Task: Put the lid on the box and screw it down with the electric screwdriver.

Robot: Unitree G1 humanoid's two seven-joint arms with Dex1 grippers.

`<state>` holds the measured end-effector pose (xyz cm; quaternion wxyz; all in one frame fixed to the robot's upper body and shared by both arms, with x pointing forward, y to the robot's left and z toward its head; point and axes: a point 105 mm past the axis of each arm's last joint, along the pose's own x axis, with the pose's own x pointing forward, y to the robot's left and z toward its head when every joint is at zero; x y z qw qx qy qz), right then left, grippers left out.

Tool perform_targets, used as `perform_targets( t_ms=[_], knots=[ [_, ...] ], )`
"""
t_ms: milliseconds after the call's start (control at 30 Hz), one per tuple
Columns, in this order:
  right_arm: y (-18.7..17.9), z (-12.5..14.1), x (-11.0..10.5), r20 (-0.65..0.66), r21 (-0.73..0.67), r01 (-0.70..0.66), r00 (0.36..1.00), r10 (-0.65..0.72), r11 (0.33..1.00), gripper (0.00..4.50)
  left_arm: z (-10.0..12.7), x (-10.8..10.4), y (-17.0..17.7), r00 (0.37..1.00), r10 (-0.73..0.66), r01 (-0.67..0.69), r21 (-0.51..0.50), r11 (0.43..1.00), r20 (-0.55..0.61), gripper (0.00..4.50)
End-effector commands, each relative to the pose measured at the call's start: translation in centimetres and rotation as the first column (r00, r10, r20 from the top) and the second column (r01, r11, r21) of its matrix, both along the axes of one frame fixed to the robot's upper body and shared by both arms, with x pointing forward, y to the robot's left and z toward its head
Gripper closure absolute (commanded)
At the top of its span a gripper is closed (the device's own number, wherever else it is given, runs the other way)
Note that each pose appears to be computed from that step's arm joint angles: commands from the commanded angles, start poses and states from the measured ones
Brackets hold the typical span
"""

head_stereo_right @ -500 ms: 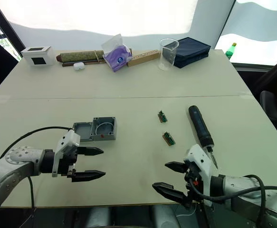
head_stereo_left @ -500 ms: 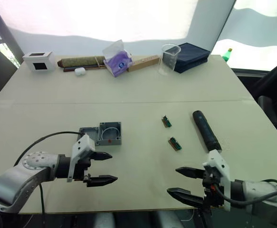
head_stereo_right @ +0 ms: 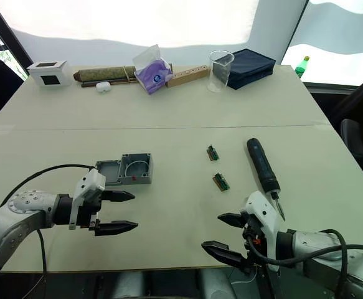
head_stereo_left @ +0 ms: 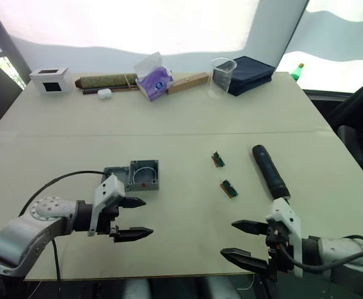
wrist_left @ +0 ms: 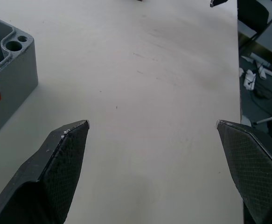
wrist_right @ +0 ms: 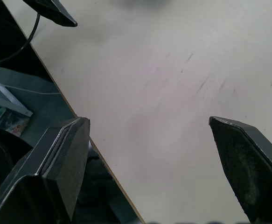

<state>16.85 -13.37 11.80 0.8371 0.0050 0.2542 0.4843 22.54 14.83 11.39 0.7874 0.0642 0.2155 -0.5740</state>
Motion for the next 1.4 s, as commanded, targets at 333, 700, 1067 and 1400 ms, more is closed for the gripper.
perform_targets(
  t_ms=[333, 700, 1067, 1400],
  knots=[
    [2.3, 4.3, 1.9, 0.147, 0.119, -0.040, 0.989, 0.022, 0.992, 0.00, 7.2, 2.9, 0.4, 0.958, -0.217, 0.171, 0.233, 0.957, 0.186, 0.01],
    [5.8, 2.4, 3.5, 0.288, 0.001, -0.016, 0.957, 0.015, 1.000, 0.00, 7.7, 8.3, -1.0, 0.781, -0.534, 0.232, 0.641, 0.731, 0.325, 0.01],
    [6.3, 1.2, 4.8, 0.325, 0.038, 0.090, 0.941, -0.098, 0.995, 0.00, 5.1, 8.6, -1.9, 0.795, -0.568, 0.293, 0.688, 0.664, 0.210, 0.01],
    [5.3, 2.2, 5.5, 0.330, 0.105, 0.163, 0.925, -0.189, 0.981, 0.00, 2.8, 8.6, -2.3, 0.853, -0.501, 0.276, 0.685, 0.674, 0.148, 0.97]
  ],
)
